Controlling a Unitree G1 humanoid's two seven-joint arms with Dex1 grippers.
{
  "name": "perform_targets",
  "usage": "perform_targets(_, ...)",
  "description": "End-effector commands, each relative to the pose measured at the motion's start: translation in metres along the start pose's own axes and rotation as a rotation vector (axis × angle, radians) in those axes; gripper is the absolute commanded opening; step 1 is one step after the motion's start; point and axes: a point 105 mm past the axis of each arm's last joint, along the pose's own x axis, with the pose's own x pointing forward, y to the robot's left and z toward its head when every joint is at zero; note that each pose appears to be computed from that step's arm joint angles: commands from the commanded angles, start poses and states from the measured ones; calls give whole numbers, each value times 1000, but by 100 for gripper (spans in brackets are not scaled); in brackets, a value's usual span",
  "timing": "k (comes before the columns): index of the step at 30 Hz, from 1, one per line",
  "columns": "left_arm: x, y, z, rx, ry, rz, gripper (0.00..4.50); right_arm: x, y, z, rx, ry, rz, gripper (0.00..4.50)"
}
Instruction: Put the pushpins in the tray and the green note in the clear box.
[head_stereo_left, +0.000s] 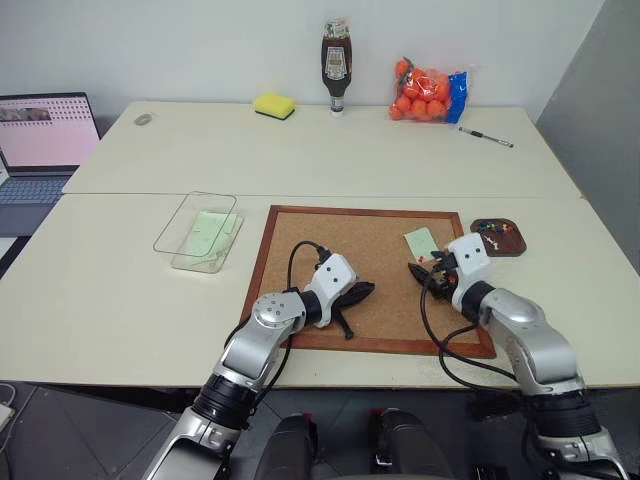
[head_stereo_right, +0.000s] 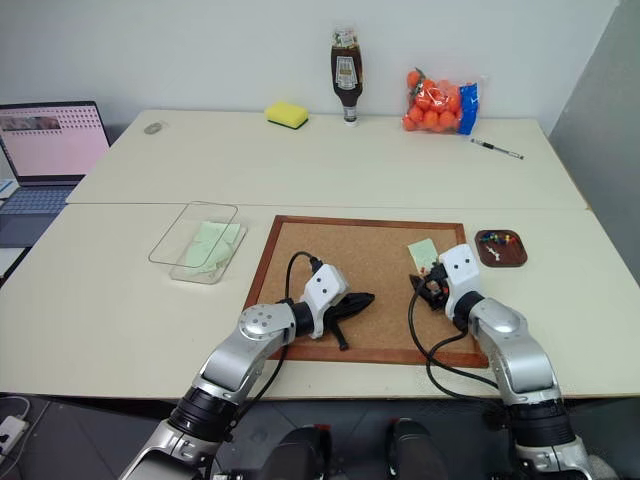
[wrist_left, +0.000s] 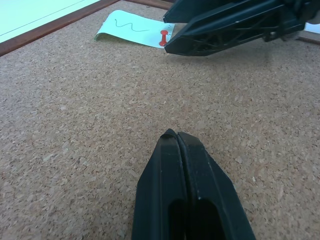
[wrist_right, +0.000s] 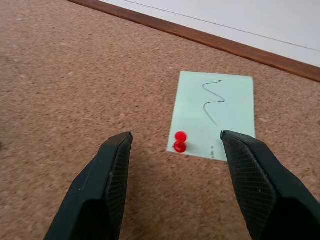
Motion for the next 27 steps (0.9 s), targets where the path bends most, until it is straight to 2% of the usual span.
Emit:
perform_targets(1,0,-5,-11,-17,41,-10,0,4,-3,11,-32,-45,-5,281)
perform_targets(4,0,-4,-11,-18,41,-8,0,6,-2,11,-39,-46,6,228)
perform_targets(9,0,-4,-11,-18,42,-5,0,7,-2,10,-50,-47,9,114)
perform_targets(10,0,-4,-11,-18,42,-5,0,8,-2,9,-53,-45,8,104)
perform_targets(14,-1,-3,-12,-18,44,-4,0,7,-1,9,-69,-46,8,10)
perform_targets(17,-1,-2,-13,-17,45,-3,0,7,1,13,-83,-67,9,2)
perform_targets(22,-2,-1,-14,-15,45,-3,0,-1,2,38,-99,-193,-1,2)
perform_targets(27,-2,-1,-14,-18,44,-2,0,-9,3,53,-120,-256,-9,2)
